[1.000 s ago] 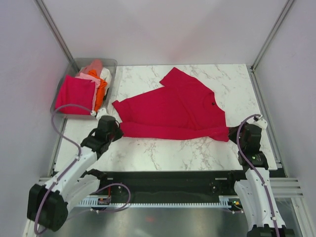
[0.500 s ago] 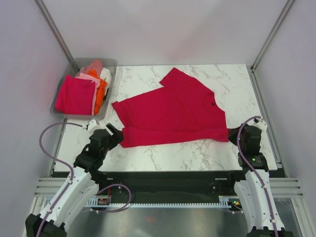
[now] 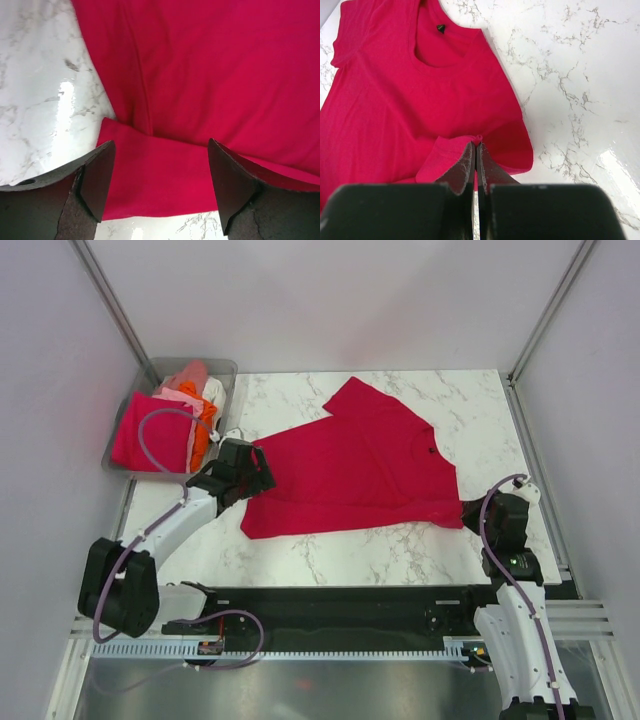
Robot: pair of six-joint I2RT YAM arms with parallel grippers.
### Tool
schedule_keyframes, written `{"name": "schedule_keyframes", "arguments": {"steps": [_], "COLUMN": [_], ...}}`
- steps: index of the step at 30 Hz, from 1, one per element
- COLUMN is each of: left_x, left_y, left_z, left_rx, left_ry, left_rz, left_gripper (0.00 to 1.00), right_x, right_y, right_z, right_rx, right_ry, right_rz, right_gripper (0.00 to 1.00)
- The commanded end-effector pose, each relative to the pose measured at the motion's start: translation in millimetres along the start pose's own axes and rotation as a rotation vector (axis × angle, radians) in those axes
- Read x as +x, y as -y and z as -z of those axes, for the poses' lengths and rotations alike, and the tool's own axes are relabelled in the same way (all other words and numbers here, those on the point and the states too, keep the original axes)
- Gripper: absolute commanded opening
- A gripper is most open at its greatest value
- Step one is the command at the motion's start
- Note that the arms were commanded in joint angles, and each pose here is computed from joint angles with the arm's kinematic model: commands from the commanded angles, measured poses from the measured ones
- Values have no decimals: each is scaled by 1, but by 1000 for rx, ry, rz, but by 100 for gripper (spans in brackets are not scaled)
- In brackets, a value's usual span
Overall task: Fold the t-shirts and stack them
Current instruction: Flatten the tshirt out
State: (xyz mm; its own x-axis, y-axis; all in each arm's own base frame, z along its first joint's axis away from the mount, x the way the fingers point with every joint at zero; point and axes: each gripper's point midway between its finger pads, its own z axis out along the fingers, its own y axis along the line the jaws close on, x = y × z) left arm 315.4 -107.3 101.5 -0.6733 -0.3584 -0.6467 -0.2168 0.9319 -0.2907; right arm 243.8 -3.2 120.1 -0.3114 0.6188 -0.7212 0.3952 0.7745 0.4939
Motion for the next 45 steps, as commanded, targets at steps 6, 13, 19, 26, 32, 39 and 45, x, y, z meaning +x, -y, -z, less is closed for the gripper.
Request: {"name": "schedule_keyframes", "arguments": {"steps": [6,13,19,26,32,39,45], "left_x": [-1,-15,-11,-7,13,36,43], "left_y": [44,42,56,76,100,85,48], "left_z": [6,-10,-29,-47,-58,-90,-102], "left_rx": [123,0,25,68,115,70,-31], "left_ry": [-24,-51,-106,-165,-228,-326,-381], "left_rz": [-157,-196,-227,-240,-278,-267,-161], "left_gripper": [81,80,78,74,69,67,67], "right_x": [-14,-13,-12,-12,-9,-7,-6], "right_y": [-11,-13,-14,-14,-14,-9,-7], "right_z": [3,3,3,1,-1,-3,-4], "right_rx": [-38,-55,-62,-60,-64,-49,-37], "right_ry": [40,37,36,36,23,25,22], "right_rz": [15,15,18,24,27,36,31], "right_gripper": [3,2,3,3,2,1,0]}}
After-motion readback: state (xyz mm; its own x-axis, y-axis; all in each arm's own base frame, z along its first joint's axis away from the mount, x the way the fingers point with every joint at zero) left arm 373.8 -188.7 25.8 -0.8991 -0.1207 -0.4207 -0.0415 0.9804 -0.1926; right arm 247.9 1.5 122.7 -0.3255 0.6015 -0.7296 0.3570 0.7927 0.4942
